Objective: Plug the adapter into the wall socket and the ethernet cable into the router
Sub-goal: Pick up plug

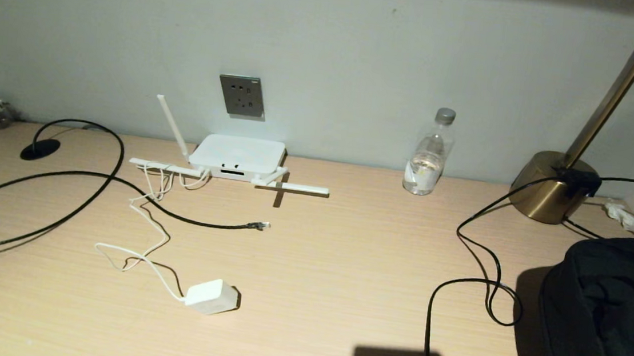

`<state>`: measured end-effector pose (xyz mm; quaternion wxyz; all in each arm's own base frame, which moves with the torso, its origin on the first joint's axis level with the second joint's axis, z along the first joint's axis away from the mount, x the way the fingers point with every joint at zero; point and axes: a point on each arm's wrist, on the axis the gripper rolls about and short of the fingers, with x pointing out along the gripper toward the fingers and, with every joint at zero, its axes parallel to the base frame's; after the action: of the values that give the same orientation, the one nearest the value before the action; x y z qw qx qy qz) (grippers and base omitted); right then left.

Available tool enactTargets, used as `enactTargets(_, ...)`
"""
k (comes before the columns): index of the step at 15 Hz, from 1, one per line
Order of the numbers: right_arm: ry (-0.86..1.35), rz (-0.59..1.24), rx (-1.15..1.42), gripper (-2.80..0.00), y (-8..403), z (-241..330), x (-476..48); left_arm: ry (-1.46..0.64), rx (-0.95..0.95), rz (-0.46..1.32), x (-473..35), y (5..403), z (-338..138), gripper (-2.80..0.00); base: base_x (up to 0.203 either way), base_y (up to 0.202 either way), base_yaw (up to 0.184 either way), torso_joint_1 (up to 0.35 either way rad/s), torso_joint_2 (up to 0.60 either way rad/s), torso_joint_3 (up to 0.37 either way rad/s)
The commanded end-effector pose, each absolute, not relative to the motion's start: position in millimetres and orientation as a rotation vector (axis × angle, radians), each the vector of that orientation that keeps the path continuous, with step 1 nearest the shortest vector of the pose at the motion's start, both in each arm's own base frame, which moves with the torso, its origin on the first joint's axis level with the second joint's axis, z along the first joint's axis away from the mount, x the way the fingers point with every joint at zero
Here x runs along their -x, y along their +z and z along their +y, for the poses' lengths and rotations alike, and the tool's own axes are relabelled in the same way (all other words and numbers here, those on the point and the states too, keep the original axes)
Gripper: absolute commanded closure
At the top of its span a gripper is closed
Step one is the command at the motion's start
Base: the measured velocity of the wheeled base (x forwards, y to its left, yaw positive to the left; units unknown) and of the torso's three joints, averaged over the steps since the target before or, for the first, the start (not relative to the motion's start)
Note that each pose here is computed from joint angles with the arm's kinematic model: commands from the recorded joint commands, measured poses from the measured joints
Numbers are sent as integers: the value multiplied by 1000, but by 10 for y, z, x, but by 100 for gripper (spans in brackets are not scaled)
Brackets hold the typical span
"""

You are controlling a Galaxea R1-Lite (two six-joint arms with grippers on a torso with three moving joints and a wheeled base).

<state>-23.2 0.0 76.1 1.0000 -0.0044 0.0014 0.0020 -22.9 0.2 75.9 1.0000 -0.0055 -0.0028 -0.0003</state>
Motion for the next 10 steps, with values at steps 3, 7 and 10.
enactTargets(3,4,3,9,0,760,-1,231,-2,2,-1,229,757,2,0,0,0,0,0,0,0)
enactTargets(7,3,3,12,0,760,-1,231,-89,-88,-66,274,1319,-17,0,0,0,0,0,0,0)
enactTargets(10,3,3,9,0,760,-1,231,-207,-137,42,-156,1991,-44,0,0,0,0,0,0,0)
